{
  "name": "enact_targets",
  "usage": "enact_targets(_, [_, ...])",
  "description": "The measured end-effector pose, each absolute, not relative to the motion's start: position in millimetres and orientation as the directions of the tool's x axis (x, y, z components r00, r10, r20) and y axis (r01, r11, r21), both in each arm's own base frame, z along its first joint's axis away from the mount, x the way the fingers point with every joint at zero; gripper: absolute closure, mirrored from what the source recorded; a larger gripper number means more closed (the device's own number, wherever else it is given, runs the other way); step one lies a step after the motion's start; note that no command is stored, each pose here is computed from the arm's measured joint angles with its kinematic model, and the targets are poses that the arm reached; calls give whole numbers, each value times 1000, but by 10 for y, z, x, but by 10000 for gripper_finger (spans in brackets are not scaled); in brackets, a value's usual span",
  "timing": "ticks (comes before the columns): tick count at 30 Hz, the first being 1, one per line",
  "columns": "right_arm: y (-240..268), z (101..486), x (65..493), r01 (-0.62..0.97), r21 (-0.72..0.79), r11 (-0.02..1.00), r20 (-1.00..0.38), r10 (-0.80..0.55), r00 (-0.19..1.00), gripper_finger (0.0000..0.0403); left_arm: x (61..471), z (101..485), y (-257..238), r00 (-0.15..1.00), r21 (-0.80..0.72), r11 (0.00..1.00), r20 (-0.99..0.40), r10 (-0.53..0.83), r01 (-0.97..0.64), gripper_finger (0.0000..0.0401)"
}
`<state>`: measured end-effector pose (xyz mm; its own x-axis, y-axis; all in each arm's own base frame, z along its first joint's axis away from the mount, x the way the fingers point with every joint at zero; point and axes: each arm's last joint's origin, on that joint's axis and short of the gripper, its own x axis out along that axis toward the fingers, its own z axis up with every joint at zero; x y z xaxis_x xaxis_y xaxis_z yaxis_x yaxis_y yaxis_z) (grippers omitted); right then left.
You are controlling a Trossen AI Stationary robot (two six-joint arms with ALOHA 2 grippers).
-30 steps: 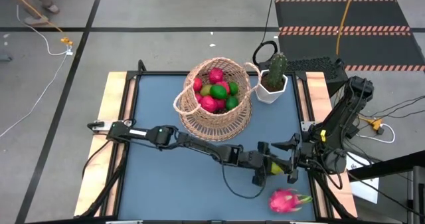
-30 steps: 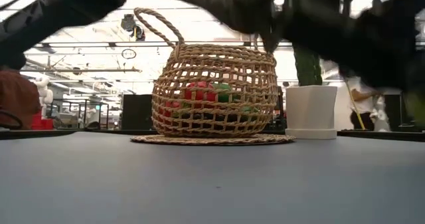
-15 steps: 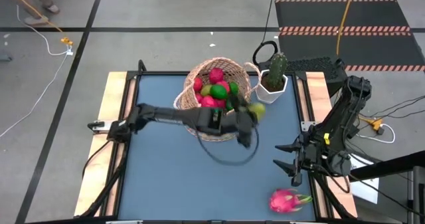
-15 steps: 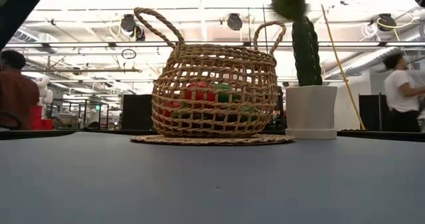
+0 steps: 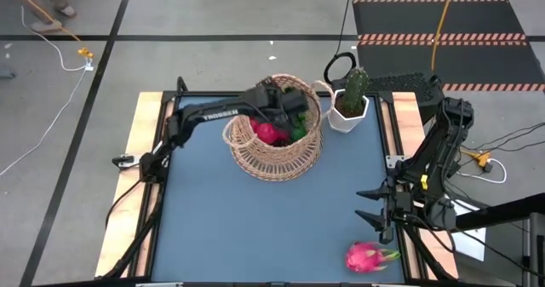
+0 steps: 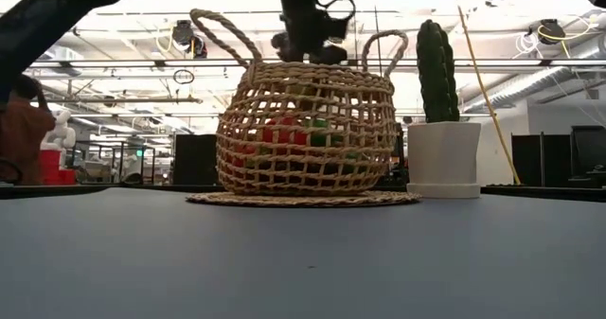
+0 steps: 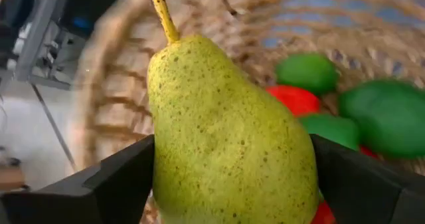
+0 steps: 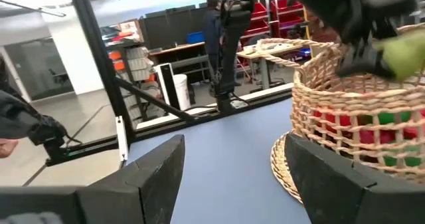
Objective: Build produce basket
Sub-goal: Put the green pear into the brown basket, then put the pink dragon fruit into the brown basket
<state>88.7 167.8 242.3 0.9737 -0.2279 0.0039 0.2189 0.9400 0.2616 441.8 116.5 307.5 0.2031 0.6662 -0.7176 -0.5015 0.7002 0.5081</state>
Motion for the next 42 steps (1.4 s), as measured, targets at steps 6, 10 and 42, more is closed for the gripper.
enact_targets(6, [1704, 2426, 834, 193, 266, 945, 4, -201, 980, 149, 4413, 3034, 1278, 224, 453, 753, -766, 603, -477, 8])
enact_targets(10, [1707, 2428, 827, 188, 267, 945, 5, -197, 980, 149, 4429, 3158, 1155, 271, 459, 773, -752, 601, -438, 10])
enact_targets(42, [1706, 2430, 829, 185, 328, 926, 5, -198, 980, 149, 4715, 2436, -2038, 978, 138, 969, -5, -207, 206, 9])
